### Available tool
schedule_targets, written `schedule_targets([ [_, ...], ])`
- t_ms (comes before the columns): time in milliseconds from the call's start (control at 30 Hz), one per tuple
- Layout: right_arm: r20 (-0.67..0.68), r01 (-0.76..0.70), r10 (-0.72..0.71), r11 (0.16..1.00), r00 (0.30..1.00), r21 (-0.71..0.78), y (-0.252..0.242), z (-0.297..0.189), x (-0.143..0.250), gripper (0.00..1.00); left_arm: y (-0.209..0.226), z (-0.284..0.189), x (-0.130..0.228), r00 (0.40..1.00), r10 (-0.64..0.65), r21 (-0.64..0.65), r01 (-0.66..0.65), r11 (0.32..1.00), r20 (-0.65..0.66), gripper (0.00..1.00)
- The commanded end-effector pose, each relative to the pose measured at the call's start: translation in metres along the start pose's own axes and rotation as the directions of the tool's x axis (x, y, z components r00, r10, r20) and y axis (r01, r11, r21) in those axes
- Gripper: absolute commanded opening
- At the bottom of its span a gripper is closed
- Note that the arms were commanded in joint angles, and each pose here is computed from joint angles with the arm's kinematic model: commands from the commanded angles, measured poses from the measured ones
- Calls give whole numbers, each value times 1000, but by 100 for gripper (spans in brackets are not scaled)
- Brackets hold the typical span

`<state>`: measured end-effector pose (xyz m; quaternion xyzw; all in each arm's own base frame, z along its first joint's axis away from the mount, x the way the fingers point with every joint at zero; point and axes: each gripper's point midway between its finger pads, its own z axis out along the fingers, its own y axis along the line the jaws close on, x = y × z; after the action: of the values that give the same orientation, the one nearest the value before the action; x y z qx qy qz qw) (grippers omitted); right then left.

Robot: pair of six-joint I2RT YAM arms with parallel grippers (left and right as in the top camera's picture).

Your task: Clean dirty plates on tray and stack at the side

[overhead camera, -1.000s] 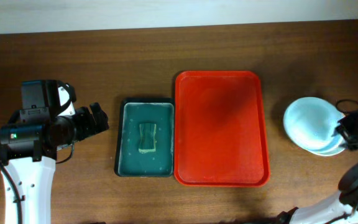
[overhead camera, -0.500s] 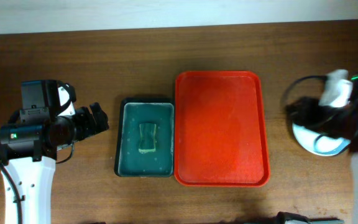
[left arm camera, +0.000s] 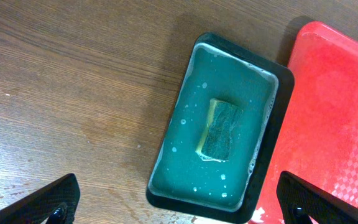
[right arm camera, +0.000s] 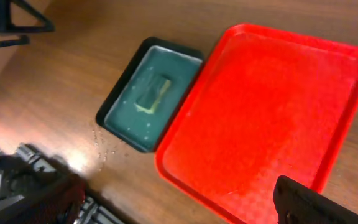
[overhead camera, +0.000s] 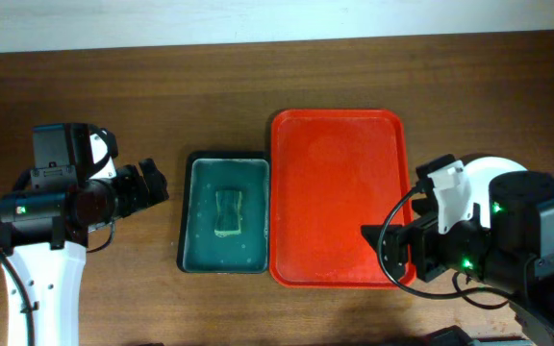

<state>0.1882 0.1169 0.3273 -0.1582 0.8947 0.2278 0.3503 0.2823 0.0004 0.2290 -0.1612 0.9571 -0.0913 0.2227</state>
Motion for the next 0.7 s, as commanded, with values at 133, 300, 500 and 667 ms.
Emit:
schedule_targets([
  [133,247,224,-275,950,929,215,-20,-40,-21,98,-1,-4,-2,1000,5,8,-5,1000,15,99],
  [300,257,213,-307,917,917,336,-56,-19,28,98,-1,-4,-2,1000,5,8,-5,1000,15,99],
  [500,311,210,-328,910,892,357,-91,51,83,98,-1,-4,-2,1000,5,8,-5,1000,15,99],
  [667,379,213,-358,903,853,374,-108,88,106,98,-1,-4,-2,1000,5,8,-5,1000,15,99],
])
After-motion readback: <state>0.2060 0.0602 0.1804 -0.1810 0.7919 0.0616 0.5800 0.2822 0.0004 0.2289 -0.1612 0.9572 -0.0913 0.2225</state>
